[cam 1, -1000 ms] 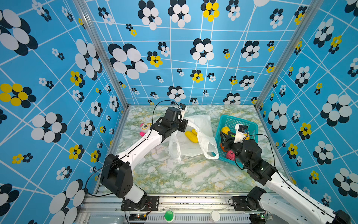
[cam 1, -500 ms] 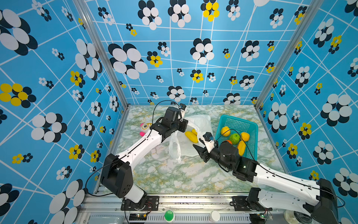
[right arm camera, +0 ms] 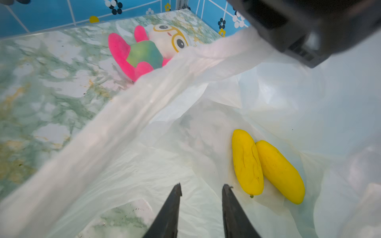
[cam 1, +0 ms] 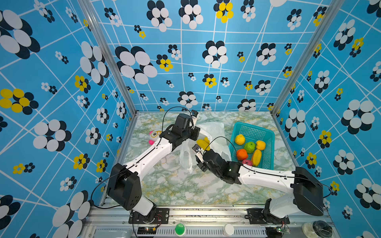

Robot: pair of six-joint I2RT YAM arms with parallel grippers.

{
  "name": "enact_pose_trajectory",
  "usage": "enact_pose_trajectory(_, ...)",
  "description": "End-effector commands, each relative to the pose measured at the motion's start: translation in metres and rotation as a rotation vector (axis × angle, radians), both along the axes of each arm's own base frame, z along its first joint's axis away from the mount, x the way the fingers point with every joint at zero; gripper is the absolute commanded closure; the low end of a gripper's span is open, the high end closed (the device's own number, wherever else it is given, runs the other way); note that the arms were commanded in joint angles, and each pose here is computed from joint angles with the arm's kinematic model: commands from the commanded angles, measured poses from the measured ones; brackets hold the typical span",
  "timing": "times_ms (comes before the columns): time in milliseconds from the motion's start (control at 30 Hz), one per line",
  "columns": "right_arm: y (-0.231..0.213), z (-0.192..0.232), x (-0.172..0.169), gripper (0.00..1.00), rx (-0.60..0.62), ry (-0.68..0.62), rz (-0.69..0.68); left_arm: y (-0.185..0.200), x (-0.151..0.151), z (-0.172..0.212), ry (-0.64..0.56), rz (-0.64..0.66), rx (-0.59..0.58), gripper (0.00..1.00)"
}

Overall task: Untie the knot of the plastic bag and take out the fruit
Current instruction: 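Move the open right gripper back over and into the bag mouth, then lower the open right gripper inside the bag toward the yellow elongated fruits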

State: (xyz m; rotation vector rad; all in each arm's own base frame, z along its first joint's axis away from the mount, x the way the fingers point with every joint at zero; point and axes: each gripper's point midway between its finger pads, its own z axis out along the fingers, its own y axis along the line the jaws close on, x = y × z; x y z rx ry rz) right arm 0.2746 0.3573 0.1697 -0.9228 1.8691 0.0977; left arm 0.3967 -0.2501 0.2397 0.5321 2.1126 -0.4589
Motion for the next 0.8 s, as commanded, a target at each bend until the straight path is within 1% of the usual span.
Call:
enact_pose_trajectory(0, -0.014, -0.015, 0.021, 0.68, -0.176, -0.068, -0.116, -0.002, -0.003, 0.016, -0.023, -0.01, -0.025, 1.0)
enact_pose_trajectory(67, -0.018, -0.022, 0.03, 0.7, -0.245, -0.093, -0.16, -0.002, -0.003, 0.017, -0.03, -0.01, -0.026, 1.0)
enact_pose_trajectory(133, -0.019, -0.028, 0.034, 0.7, -0.28, -0.102, -0.174, -0.002, -0.003, 0.018, -0.032, -0.009, -0.025, 1.0)
enact_pose_trajectory(367, -0.028, -0.046, 0.046, 0.69, -0.337, -0.097, -0.213, -0.002, -0.002, 0.014, -0.021, -0.009, -0.019, 1.0)
enact_pose_trajectory(533, -0.04, -0.047, 0.058, 0.69, -0.361, -0.105, -0.27, 0.0, -0.005, 0.02, -0.039, -0.01, -0.027, 1.0)
enact_pose_trajectory(700, -0.046, -0.045, 0.064, 0.62, -0.353, -0.107, -0.304, -0.001, -0.005, 0.021, -0.038, -0.015, -0.032, 1.0)
enact_pose_trajectory(767, -0.051, -0.046, 0.067, 0.56, -0.352, -0.102, -0.327, -0.002, -0.005, 0.019, -0.033, -0.016, -0.03, 1.0)
